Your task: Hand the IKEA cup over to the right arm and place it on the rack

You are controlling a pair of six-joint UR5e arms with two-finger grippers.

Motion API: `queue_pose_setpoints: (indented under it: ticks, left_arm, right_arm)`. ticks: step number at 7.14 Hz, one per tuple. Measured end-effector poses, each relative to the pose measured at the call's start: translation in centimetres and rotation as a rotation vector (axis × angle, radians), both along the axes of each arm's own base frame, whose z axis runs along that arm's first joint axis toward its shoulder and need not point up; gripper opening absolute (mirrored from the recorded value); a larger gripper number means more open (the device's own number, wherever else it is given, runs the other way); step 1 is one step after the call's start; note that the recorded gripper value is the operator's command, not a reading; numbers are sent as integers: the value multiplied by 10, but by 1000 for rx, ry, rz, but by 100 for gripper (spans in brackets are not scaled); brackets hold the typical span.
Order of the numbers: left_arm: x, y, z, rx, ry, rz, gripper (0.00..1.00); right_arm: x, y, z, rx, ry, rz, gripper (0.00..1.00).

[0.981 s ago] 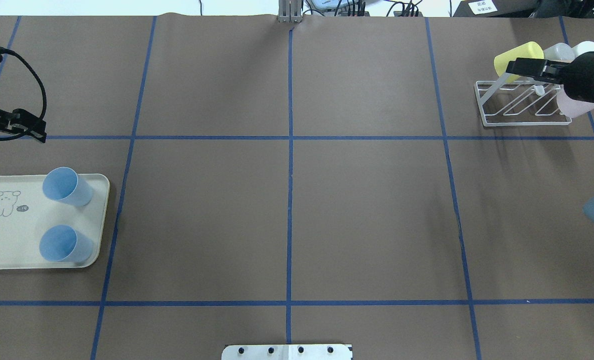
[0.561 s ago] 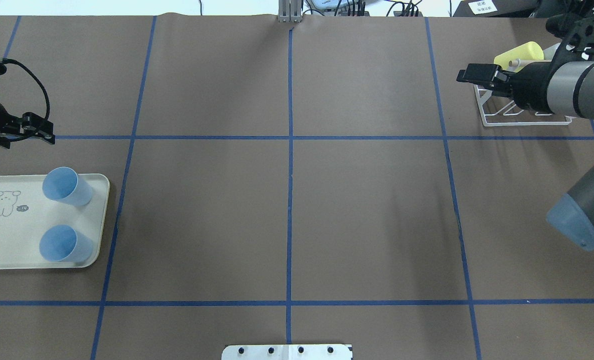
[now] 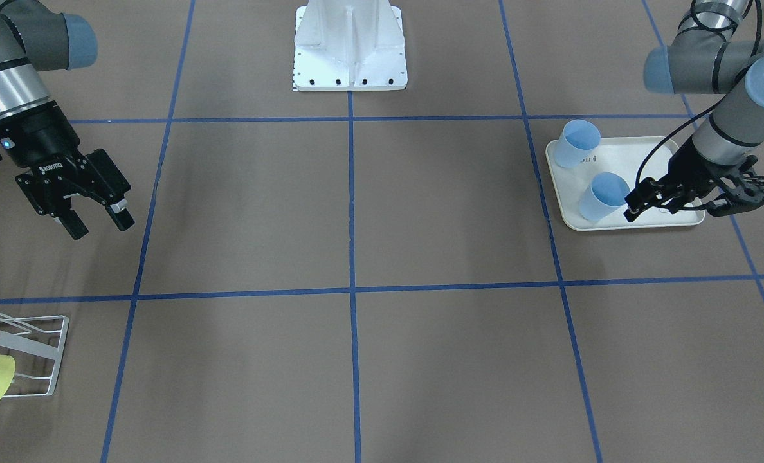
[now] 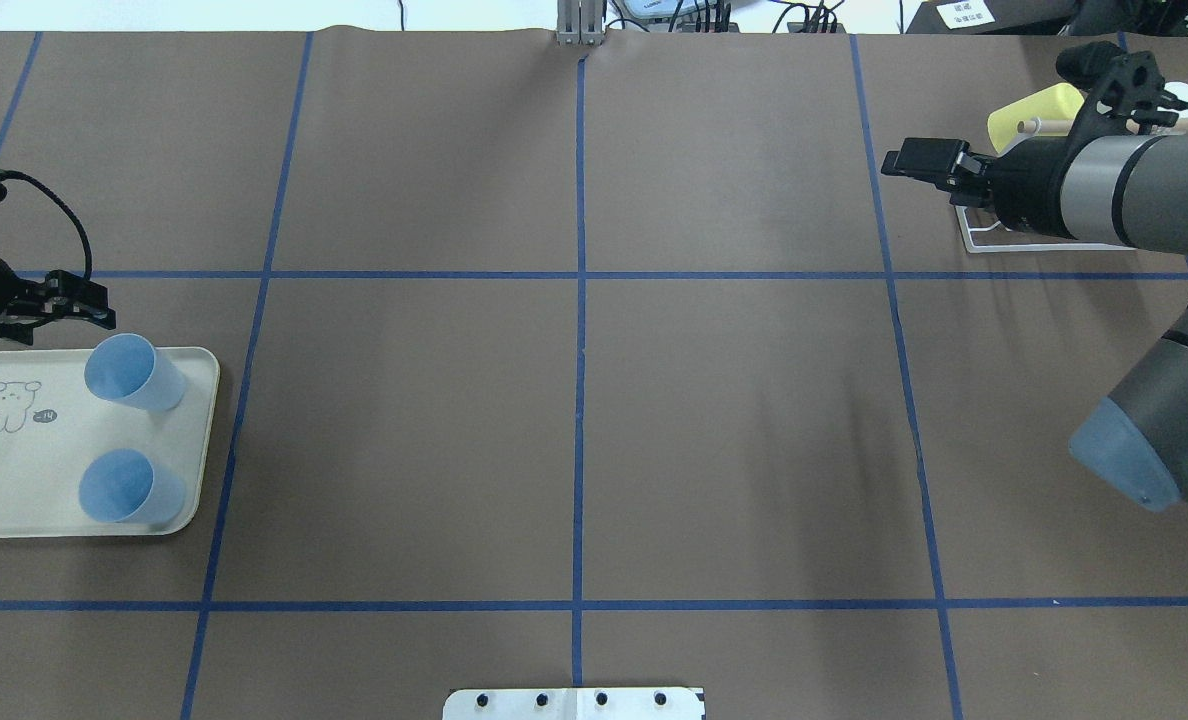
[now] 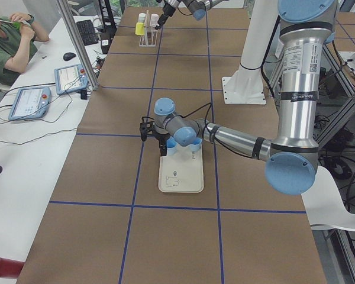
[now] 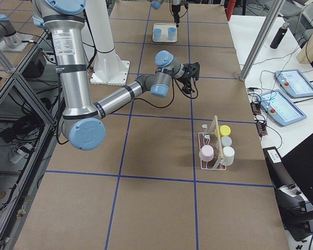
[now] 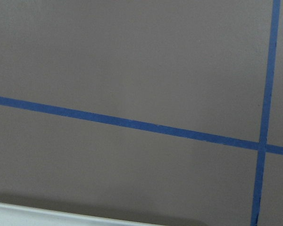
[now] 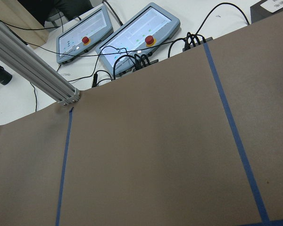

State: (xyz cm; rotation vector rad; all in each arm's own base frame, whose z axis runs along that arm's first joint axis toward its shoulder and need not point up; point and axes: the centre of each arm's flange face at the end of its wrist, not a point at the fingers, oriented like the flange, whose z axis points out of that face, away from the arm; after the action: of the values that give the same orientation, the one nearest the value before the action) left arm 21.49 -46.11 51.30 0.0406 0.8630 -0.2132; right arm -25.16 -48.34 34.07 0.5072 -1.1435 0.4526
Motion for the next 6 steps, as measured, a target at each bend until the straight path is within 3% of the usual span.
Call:
queue_pose_setpoints:
  ticks: [2,5,6]
  left_arm:
    - [10,25,-2,0,0,38,100]
    - [26,26,3,-6,-11,64,97]
    - [29,26,6,-8,-15,69,82]
  right_arm:
    - [-2,0,0,0,-1,-4,100]
    - [-3,0,1,-2,1,-5,100]
    - [-3,0,1,-3,1,-5,100]
